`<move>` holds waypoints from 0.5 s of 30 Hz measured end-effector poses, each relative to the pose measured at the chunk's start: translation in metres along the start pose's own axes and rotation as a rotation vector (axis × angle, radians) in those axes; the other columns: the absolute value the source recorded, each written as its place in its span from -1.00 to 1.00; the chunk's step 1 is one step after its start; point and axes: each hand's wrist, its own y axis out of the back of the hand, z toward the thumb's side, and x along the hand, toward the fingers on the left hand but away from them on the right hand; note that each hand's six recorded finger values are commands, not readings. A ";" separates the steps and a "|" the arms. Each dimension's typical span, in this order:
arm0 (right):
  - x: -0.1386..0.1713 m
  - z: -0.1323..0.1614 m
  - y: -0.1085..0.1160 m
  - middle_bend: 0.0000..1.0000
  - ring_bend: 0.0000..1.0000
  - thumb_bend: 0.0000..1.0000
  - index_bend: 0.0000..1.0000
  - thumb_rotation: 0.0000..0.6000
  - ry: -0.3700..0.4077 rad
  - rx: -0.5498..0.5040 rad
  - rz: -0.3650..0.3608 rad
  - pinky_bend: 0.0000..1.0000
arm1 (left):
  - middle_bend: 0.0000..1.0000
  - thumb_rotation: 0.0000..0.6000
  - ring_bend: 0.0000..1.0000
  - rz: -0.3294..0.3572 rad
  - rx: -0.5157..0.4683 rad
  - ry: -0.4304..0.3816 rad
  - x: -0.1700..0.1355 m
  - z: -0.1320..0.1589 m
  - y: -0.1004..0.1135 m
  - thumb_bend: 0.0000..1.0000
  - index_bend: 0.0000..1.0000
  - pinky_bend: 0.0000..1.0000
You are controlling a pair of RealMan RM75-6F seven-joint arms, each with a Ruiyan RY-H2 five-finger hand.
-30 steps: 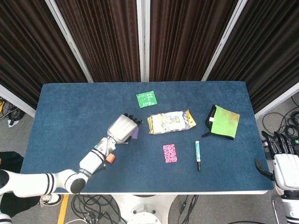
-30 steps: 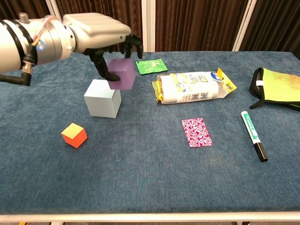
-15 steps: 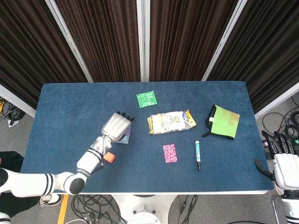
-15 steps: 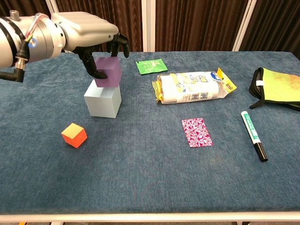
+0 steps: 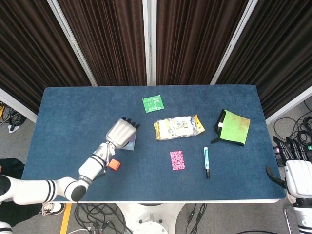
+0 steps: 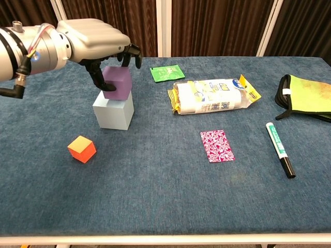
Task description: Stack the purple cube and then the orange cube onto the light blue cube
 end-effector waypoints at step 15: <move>0.000 0.000 -0.003 -0.69 -1.00 -0.46 -0.96 1.00 -0.002 0.005 0.009 -1.00 | 0.11 1.00 -0.32 -0.012 0.005 -0.007 -0.002 -0.002 -0.007 -0.33 -0.32 -0.23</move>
